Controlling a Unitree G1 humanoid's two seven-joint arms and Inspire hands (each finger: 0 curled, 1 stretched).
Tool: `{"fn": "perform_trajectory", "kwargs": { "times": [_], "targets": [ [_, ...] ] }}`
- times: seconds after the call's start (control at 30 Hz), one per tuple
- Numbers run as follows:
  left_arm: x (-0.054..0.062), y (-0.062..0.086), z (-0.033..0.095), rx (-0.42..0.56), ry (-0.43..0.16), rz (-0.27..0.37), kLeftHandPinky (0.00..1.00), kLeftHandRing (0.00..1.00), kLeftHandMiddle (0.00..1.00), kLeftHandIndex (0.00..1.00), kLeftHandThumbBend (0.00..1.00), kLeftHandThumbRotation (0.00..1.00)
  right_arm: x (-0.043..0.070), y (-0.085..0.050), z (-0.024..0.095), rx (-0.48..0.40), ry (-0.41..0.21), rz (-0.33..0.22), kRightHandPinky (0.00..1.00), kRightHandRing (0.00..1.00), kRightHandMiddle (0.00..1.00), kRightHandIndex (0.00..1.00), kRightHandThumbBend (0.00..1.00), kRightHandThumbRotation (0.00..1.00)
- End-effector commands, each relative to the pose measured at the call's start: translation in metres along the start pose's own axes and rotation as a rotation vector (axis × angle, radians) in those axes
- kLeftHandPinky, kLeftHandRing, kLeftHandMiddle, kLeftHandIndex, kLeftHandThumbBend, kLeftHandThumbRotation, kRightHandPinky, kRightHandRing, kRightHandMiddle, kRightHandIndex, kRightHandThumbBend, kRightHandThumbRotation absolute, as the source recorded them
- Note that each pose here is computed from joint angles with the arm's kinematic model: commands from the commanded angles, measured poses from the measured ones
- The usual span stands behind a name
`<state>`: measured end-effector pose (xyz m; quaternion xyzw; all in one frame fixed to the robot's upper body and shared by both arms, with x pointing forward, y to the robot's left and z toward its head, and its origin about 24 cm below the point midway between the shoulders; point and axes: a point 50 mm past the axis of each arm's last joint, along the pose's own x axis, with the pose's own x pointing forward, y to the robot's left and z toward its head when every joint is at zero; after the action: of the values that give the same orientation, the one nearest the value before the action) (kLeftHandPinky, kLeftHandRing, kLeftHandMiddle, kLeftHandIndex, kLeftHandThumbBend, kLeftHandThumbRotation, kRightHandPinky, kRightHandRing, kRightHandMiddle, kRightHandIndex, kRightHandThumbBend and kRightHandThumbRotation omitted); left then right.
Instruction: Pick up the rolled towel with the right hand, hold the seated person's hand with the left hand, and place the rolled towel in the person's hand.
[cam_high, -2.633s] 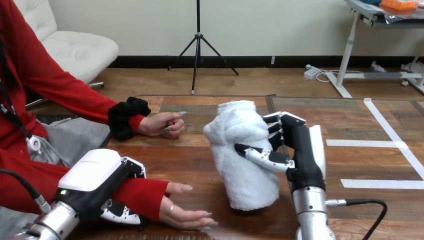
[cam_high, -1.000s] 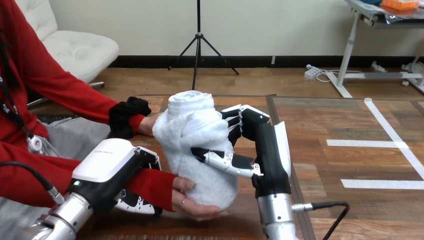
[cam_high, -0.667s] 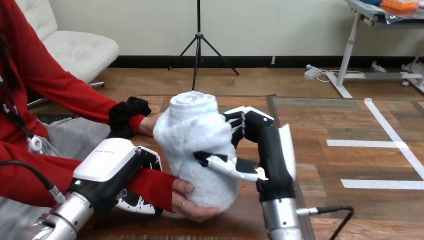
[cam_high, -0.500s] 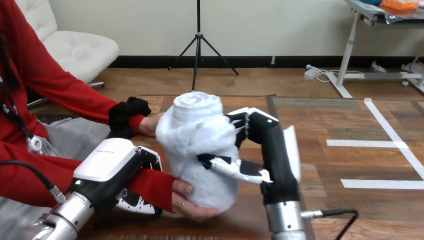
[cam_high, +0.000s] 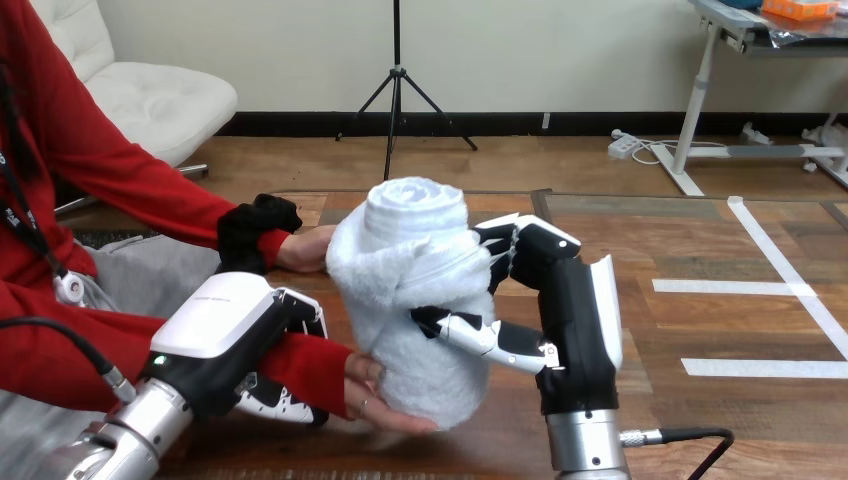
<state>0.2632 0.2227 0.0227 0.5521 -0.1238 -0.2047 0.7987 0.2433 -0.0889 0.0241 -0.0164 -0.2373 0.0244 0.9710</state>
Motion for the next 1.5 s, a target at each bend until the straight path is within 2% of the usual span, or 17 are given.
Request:
{"fn": "perform_trajectory", "kwargs": {
  "times": [0.0, 0.97, 1.47],
  "targets": [
    [0.038, 0.04, 0.023, 0.029, -0.151, 0.172, 0.29, 0.33, 0.37, 0.38, 0.8, 0.13, 0.024, 0.014, 0.027, 0.085, -0.135, -0.024, 0.22, 0.27, 0.41, 0.44, 0.82, 0.0],
    [0.035, 0.038, 0.022, 0.026, -0.152, 0.186, 0.32, 0.35, 0.39, 0.41, 0.82, 0.18, 0.025, 0.006, 0.023, 0.097, -0.101, -0.025, 0.21, 0.27, 0.41, 0.44, 0.81, 0.0],
    [0.031, 0.036, 0.023, -0.005, -0.158, 0.189, 0.39, 0.42, 0.46, 0.48, 0.86, 0.24, 0.024, 0.002, 0.017, 0.115, -0.077, -0.017, 0.25, 0.31, 0.42, 0.46, 0.82, 0.0]
  ]
}}
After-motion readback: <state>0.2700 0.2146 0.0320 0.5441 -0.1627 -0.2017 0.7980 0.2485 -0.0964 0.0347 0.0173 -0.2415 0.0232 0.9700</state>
